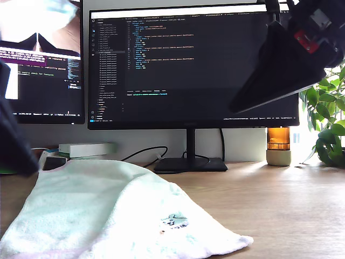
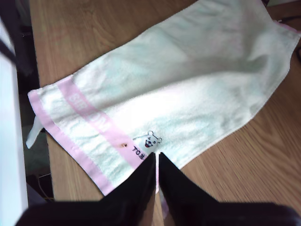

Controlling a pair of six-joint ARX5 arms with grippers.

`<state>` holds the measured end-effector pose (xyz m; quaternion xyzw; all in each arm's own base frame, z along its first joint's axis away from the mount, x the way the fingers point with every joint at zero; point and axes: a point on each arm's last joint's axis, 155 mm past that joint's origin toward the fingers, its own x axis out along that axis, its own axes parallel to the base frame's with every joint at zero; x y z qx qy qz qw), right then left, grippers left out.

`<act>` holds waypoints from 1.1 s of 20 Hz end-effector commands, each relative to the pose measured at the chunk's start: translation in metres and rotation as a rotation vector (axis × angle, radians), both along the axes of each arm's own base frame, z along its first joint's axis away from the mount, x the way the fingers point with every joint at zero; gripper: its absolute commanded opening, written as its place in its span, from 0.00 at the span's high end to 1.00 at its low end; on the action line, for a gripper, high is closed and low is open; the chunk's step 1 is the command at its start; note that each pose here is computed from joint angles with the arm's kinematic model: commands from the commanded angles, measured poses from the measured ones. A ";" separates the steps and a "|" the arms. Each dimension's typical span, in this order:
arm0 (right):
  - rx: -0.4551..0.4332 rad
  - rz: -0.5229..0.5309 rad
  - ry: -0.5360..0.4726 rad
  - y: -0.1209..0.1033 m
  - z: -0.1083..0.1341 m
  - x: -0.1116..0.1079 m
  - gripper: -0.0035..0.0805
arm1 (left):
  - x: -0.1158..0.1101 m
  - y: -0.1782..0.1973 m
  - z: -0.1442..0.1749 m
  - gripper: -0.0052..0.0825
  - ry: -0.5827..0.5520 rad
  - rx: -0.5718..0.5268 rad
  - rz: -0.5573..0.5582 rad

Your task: Fold the tea towel to a neat square and place it to the right

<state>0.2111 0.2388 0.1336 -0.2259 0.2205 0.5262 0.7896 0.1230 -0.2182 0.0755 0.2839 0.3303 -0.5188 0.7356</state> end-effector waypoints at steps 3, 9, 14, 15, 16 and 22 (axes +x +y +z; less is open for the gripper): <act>0.003 0.008 -0.002 0.002 -0.002 0.000 0.97 | -0.015 0.006 -0.022 0.63 0.078 0.085 -0.038; 0.012 0.005 -0.013 0.003 0.001 0.002 0.97 | -0.029 0.012 -0.047 0.58 0.111 0.211 -0.097; 0.020 -0.019 -0.003 0.003 0.002 0.004 0.97 | -0.014 0.016 -0.059 0.55 0.045 0.290 -0.048; 0.013 -0.029 -0.007 0.001 0.001 0.006 0.97 | -0.014 0.016 -0.062 0.55 0.041 0.303 -0.051; 0.012 -0.031 -0.008 0.001 0.001 0.006 0.97 | -0.014 0.014 -0.066 0.55 0.041 0.313 -0.055; 0.012 -0.031 -0.007 0.001 0.001 0.006 0.97 | -0.007 0.018 -0.088 0.55 0.027 0.403 -0.004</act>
